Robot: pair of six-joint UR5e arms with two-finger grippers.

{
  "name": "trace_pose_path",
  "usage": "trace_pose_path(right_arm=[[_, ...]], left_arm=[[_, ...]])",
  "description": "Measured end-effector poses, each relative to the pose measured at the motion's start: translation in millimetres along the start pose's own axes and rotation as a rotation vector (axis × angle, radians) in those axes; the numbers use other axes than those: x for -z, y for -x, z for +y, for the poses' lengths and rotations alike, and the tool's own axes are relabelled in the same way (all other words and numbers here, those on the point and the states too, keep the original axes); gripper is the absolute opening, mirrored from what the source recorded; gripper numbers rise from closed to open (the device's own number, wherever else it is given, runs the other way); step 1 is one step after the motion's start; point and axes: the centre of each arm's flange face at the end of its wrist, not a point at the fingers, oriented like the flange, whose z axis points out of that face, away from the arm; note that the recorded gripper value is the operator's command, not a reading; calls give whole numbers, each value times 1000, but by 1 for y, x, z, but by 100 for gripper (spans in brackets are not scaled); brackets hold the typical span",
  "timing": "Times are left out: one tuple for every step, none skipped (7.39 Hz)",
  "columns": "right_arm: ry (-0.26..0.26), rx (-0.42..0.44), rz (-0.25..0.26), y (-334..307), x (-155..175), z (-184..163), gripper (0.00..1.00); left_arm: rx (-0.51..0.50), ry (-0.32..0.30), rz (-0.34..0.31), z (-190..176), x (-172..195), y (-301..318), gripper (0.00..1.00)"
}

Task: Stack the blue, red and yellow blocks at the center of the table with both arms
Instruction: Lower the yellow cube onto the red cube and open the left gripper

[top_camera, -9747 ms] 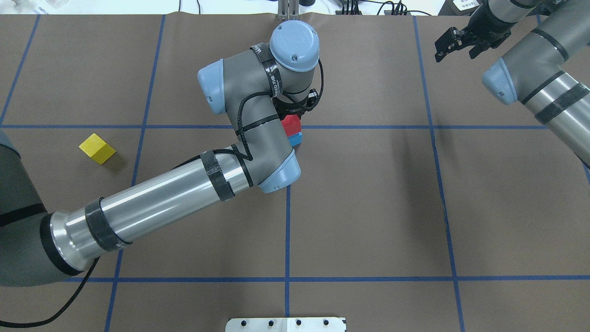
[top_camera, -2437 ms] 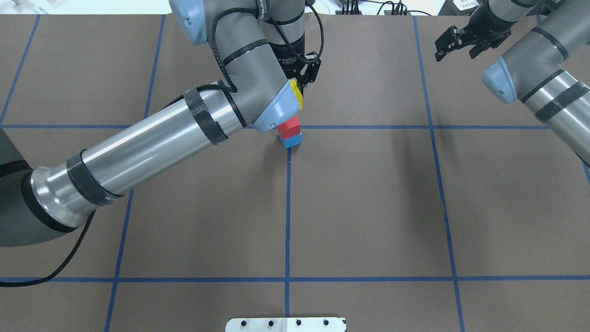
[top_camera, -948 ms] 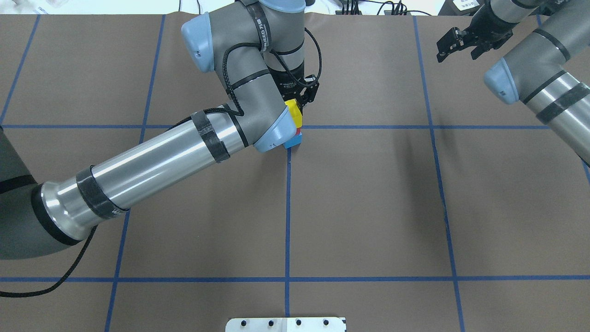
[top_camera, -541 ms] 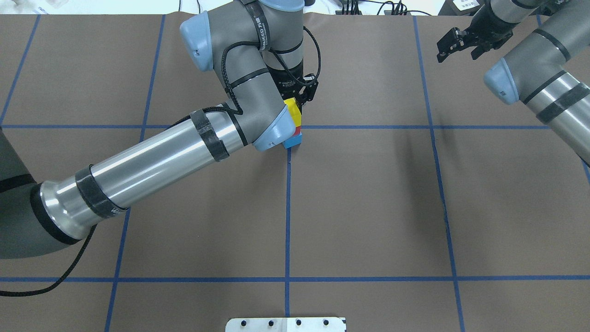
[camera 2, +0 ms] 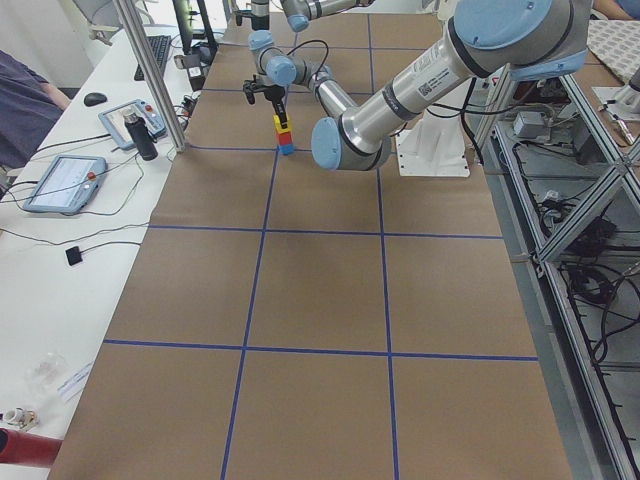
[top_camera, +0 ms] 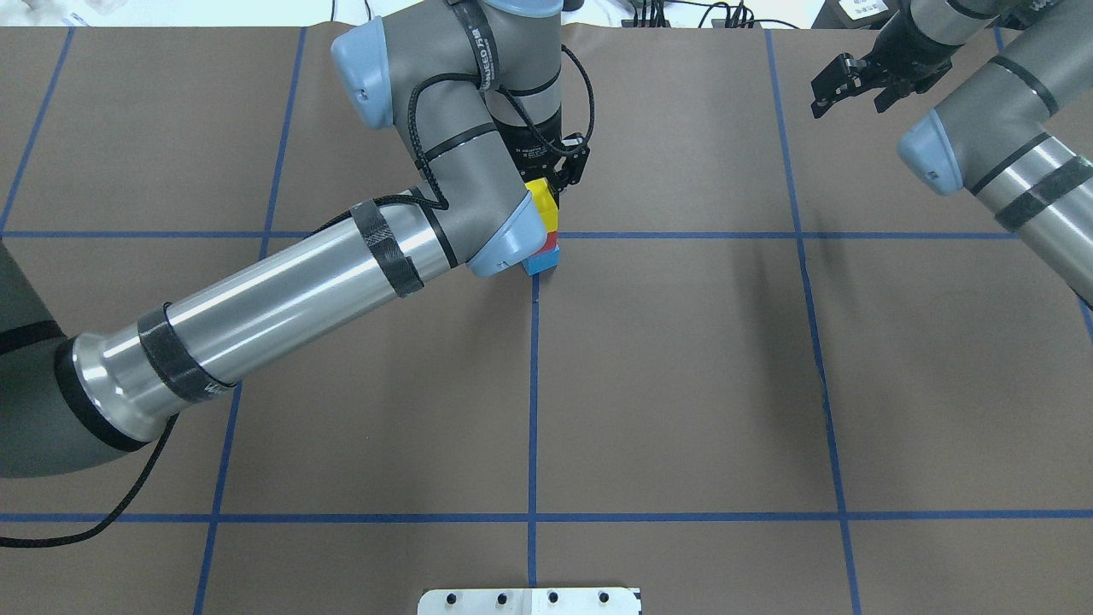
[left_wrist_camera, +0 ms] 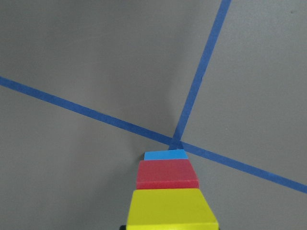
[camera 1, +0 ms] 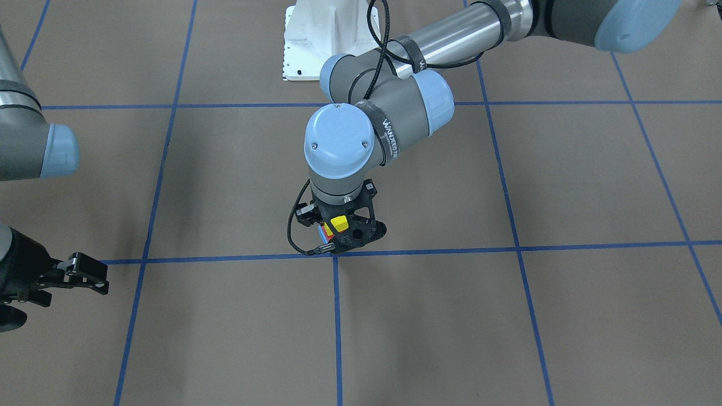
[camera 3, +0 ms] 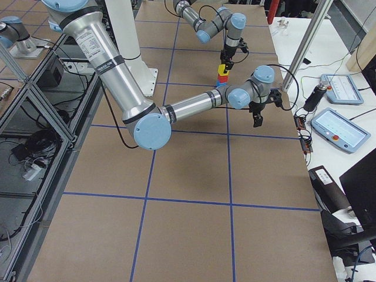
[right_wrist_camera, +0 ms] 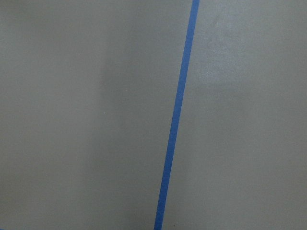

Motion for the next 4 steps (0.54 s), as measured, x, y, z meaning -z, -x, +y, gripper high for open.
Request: trace_pose_path(right_arm=[[1,0,0,-1,-1,1,99],[2,0,1,-1,-1,1,99],[2,0,1,-2,-1,1,99],[3,-1,1,-2,-1,1,99]], left_arm=[[-1,-2,3,0,0,0,100],[-5,-10,7,0,0,-1,100],[-9,-22,9,0,0,-1,100],[-10,-29,10,0,0,-2,100]])
